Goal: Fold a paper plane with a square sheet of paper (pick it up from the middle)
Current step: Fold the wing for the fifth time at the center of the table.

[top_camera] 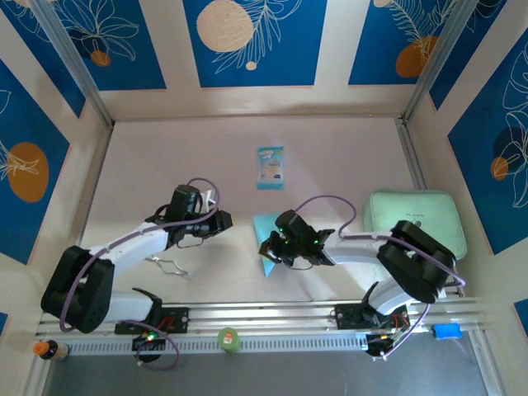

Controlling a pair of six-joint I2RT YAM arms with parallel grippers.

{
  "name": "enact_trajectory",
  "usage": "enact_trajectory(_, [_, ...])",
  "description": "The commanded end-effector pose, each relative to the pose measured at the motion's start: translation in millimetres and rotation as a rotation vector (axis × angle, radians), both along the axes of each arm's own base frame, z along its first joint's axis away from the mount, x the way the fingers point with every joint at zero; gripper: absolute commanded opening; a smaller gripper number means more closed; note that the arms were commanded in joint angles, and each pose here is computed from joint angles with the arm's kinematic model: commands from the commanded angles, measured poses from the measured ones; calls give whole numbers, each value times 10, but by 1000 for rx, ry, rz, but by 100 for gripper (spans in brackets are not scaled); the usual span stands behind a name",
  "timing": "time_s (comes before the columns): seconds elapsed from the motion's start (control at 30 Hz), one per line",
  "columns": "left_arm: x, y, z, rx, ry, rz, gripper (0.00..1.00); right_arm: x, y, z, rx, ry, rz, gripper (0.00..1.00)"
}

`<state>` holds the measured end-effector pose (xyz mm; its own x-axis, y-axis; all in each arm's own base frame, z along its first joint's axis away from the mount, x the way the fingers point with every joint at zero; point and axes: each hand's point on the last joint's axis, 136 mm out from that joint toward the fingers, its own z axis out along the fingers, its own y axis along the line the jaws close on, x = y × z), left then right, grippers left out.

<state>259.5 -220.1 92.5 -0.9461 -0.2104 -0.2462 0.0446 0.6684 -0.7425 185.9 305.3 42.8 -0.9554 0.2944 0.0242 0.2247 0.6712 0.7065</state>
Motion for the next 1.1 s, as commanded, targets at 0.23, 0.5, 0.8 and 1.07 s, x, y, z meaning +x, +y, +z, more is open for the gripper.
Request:
enact_trajectory(0.23, [27,-249,127,-20,-16,-49,22,130,-303,267,-125,-103,-29,7])
enact_trajectory(0.5, [13,-390,27,-8,9,-77,21,62,-319,113,-11,-59,38,2])
enact_trajectory(0.8, [23,-581,35,-65,32,-102,19,85,-113,128,53,-42,185,1])
enact_trajectory(1.07, [7,-692,18,-113,54,-121,17,100,-133,-193,-25,77,121,0])
